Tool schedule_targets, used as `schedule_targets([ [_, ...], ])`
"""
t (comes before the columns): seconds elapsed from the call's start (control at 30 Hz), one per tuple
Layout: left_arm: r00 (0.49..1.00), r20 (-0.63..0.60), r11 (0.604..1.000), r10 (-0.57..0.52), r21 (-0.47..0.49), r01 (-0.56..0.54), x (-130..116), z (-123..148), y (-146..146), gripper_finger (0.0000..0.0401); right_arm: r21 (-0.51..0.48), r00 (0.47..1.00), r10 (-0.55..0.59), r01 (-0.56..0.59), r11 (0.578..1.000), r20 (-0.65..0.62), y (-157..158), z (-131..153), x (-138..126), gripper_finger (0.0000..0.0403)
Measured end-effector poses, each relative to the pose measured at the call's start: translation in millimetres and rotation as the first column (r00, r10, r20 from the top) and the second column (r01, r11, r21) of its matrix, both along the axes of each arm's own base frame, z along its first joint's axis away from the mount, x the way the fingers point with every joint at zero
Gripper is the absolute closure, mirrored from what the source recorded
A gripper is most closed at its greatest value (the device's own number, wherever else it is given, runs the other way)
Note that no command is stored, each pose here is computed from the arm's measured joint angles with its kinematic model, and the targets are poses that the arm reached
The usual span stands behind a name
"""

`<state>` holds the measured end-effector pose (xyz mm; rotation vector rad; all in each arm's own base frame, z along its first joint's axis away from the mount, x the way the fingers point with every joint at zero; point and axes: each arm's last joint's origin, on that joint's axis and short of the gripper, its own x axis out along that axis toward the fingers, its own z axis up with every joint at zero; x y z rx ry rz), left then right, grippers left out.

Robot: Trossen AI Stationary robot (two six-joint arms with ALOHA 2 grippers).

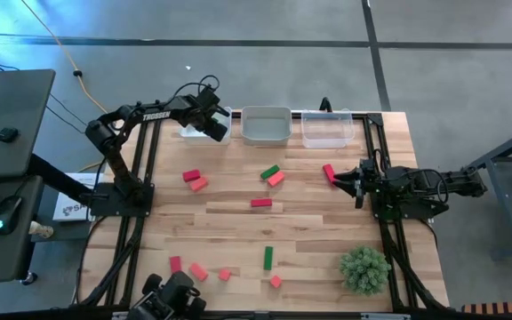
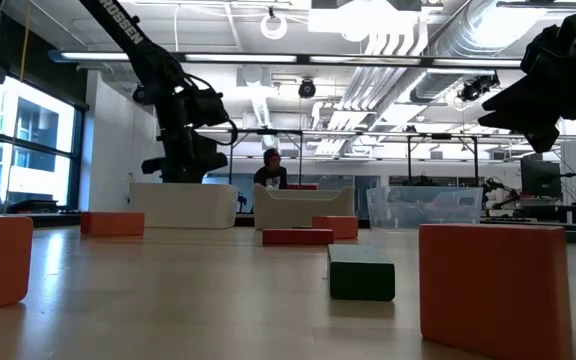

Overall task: Sort & place blocks by color
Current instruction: Put the green wooden block into the white bin, then put the red wooden block into the transparent bin

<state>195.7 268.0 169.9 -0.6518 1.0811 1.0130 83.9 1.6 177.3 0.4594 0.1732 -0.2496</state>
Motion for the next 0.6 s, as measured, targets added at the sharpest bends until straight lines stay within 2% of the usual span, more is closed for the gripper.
schedule_targets([
  [0.23, 1.0, 0.0, 1.0, 0.0, 0.001, 0.0, 0.0, 0.0, 0.0, 0.0293, -0.004, 1.0, 0.001, -0.001, 1.0, -0.001, 0.0, 0.0, 0.0, 0.0281],
  [0.4, 1.0, 0.0, 1.0, 0.0, 0.001, 0.0, 0.0, 0.0, 0.1, 0.0267, -0.054, 1.0, 0.012, -0.012, 0.998, -0.012, 0.0, 0.0, 0.0, 0.0281],
  [0.6, 1.0, 0.0, 1.0, 0.0, 0.001, 0.0, 0.0, 0.0, 0.1, 0.026, -0.11, 0.999, 0.023, -0.026, 0.994, -0.024, 0.0, 0.0, 0.0, 0.0281],
])
